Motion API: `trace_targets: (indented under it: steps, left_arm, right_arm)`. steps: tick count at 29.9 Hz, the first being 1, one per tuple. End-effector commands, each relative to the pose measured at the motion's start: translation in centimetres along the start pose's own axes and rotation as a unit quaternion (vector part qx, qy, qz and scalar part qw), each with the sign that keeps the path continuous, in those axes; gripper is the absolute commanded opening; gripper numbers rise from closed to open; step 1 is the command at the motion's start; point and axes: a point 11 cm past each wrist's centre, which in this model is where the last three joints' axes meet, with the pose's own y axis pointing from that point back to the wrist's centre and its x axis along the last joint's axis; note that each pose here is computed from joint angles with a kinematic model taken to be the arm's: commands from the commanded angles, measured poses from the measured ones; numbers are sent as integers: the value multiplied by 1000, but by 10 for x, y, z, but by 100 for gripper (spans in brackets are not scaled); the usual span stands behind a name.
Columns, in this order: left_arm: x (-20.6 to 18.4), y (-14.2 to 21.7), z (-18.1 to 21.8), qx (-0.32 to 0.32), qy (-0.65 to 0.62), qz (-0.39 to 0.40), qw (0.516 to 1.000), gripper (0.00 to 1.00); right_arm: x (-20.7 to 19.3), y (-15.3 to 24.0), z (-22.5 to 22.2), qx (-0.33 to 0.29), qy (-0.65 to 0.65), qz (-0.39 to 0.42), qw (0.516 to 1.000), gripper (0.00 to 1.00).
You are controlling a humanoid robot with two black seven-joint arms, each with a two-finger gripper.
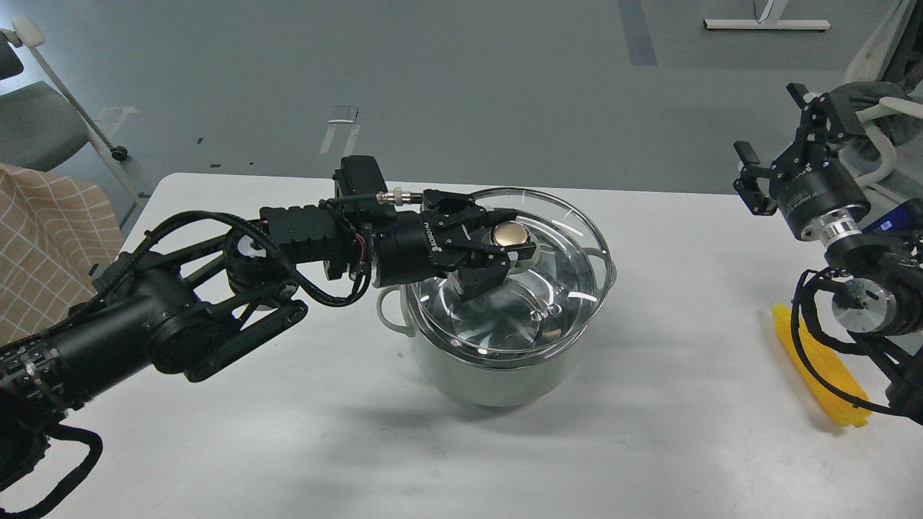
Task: Open pot and put corn in
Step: 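Lift the glass lid off the pot and carry it beside the pot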
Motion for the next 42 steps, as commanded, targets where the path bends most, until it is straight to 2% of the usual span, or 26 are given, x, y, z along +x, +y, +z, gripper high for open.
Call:
trace_targets:
  steps: [1, 2, 4, 5, 9, 12, 16, 25, 30, 37, 42]
  left_arm:
    - [25, 25, -14, 17, -43, -3, 999, 5]
    - [27, 33, -18, 24, -51, -7, 998, 5]
    - [33, 77, -38, 63, -80, -35, 994, 5]
    - [33, 78, -39, 63, -80, -35, 994, 5]
    - [43, 152, -63, 125, -100, -64, 985, 5]
    - [36, 189, -73, 162, -55, -48, 984, 5]
    - [-1, 242, -79, 221, 1, -43, 974, 6]
    - [-71, 280, -73, 270, 4, -26, 963, 6]
    - [-132, 294, -83, 329, 23, -15, 944, 6]
    - [-169, 302, -70, 345, 58, -37, 936, 8]
    - [-180, 291, -65, 343, 74, -30, 936, 11]
  right_arm:
    - [0, 0, -1, 1, 1, 0, 1000, 100]
    - [1, 0, -2, 1, 1, 0, 1000, 100]
    - [1, 0, -5, 5, 0, 0, 1000, 100]
    - [1, 0, -5, 5, 0, 0, 1000, 100]
    - [1, 0, -7, 7, -1, 0, 1000, 100]
    - [1, 0, -5, 6, -1, -1, 1000, 100]
    - [2, 2, -2, 3, -2, 1, 1000, 100]
    - [0, 3, 3, -1, -5, 1, 1000, 100]
    - [0, 3, 2, 0, -5, 1, 1000, 100]
    - [2, 5, 4, -2, -5, 2, 1000, 100]
    - [3, 7, 7, -5, -6, 4, 1000, 100]
